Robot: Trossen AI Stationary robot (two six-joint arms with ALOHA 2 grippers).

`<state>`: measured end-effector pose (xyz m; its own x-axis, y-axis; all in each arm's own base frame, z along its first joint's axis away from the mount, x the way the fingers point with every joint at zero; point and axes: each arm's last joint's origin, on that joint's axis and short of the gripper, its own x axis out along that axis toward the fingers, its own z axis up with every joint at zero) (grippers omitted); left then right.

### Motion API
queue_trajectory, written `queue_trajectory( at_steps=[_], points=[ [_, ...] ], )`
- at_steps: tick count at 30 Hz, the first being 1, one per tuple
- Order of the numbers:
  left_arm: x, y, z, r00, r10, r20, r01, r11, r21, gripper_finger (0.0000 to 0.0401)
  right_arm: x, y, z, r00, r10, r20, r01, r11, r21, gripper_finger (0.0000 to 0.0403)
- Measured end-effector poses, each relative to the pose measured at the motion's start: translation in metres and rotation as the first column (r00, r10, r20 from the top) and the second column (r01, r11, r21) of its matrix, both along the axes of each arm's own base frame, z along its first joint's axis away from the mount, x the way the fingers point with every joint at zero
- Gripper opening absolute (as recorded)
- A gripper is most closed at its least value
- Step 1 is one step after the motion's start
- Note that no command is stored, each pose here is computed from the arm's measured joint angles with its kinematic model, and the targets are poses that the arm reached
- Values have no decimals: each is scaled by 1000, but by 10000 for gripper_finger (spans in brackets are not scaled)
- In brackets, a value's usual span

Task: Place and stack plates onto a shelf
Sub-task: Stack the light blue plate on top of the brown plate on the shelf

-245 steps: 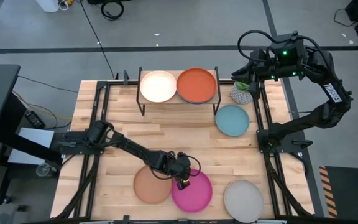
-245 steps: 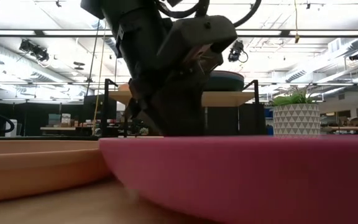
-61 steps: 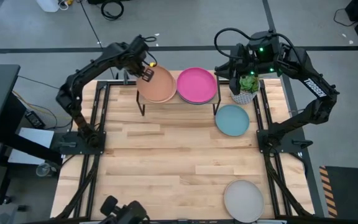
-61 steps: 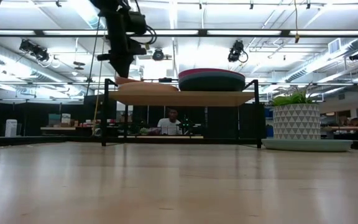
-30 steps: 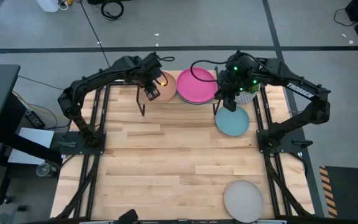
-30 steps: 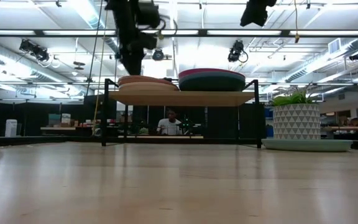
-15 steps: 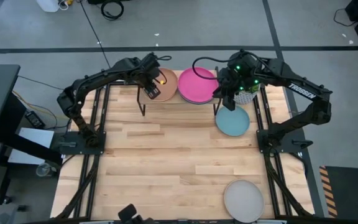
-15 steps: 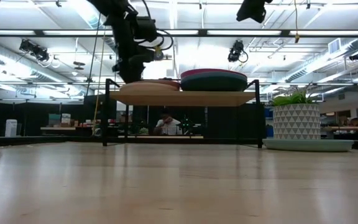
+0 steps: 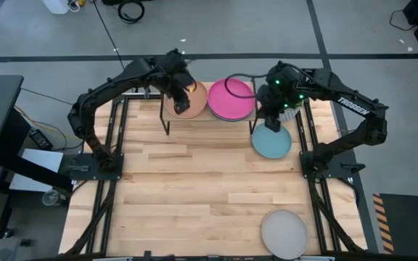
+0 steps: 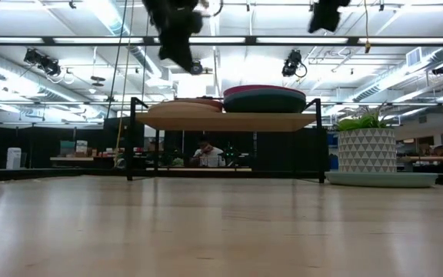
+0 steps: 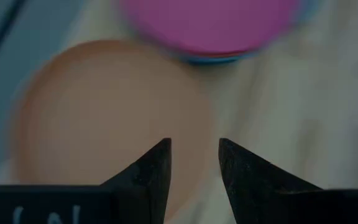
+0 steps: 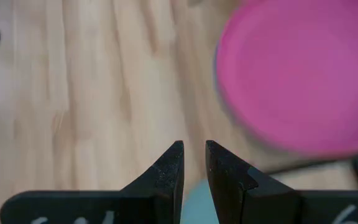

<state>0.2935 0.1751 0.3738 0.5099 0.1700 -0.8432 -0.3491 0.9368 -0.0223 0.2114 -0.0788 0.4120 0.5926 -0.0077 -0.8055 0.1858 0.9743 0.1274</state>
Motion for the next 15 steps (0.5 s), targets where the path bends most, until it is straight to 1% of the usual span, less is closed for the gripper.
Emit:
queue_trajectory(
  at_steps=[3,5,8,11,13,15],
  points=[
    [11,-21,0,996,-89,-6,89,996,0,141,-4,5,-13,995,30,-95,-26,999,48,73],
    [15,-33,-1,993,-109,-32,110,994,12,141,-5,7,-28,987,42,-154,-30,997,76,73],
    [22,-49,0,992,-120,-33,120,993,14,141,-5,12,-55,974,44,-224,-19,993,116,73],
    [29,-67,2,988,-157,-1,157,987,25,141,-1,19,-86,951,40,-307,6,989,146,73],
    [34,-79,5,980,-195,47,192,980,54,141,0,24,-104,936,46,-349,5,990,144,73],
    [33,-89,6,971,-220,97,213,974,77,141,2,30,-120,926,55,-374,-7,992,129,73]
  ],
)
